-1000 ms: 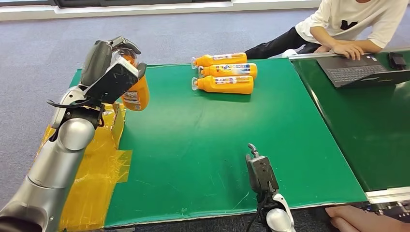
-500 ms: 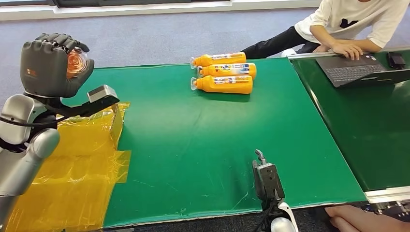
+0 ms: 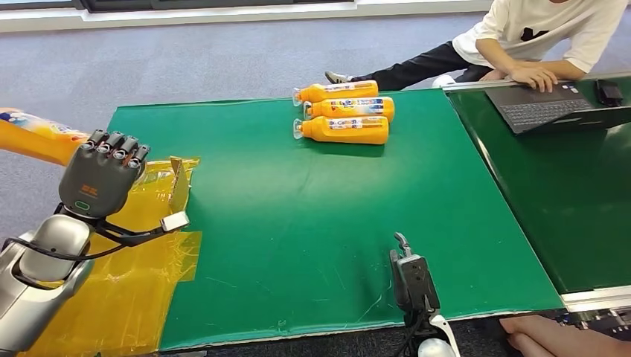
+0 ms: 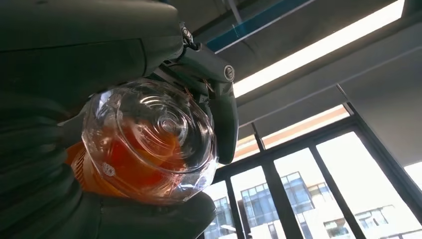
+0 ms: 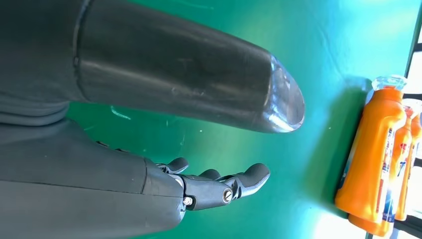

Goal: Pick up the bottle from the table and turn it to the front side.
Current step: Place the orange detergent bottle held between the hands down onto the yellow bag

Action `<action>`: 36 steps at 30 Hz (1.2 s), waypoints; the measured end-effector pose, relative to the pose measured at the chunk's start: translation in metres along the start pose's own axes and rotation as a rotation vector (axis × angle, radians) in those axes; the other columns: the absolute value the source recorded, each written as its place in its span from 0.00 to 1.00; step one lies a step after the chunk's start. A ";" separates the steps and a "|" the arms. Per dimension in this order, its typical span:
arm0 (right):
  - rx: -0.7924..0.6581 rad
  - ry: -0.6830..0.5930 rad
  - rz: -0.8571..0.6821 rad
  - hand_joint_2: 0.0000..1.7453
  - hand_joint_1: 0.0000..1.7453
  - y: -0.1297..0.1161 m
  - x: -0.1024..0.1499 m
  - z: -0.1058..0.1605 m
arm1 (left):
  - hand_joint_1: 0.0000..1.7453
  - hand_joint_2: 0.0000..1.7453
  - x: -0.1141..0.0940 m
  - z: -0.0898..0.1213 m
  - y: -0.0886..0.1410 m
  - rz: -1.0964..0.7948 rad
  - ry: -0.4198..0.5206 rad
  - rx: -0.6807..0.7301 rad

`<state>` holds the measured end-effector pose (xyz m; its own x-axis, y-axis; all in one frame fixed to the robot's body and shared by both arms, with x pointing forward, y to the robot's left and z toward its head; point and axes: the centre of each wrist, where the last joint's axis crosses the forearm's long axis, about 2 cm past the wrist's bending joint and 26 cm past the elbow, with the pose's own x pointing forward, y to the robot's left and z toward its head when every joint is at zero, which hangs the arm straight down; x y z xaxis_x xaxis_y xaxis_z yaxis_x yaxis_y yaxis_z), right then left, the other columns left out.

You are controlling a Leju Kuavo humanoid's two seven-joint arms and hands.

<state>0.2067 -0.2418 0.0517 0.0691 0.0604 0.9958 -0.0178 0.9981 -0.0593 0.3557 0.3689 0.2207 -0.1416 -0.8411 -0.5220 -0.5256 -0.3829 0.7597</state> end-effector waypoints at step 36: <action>-0.031 -0.008 -0.027 0.00 0.00 -0.004 0.002 0.010 | 1.00 1.00 0.095 0.205 -0.015 0.135 -0.114 -0.580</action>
<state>0.1970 -0.2456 0.0549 0.0614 0.0331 0.9976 0.0150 0.9993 -0.0341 0.1784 0.3733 0.0799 -0.2813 -0.8629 -0.4198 0.0418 -0.4481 0.8930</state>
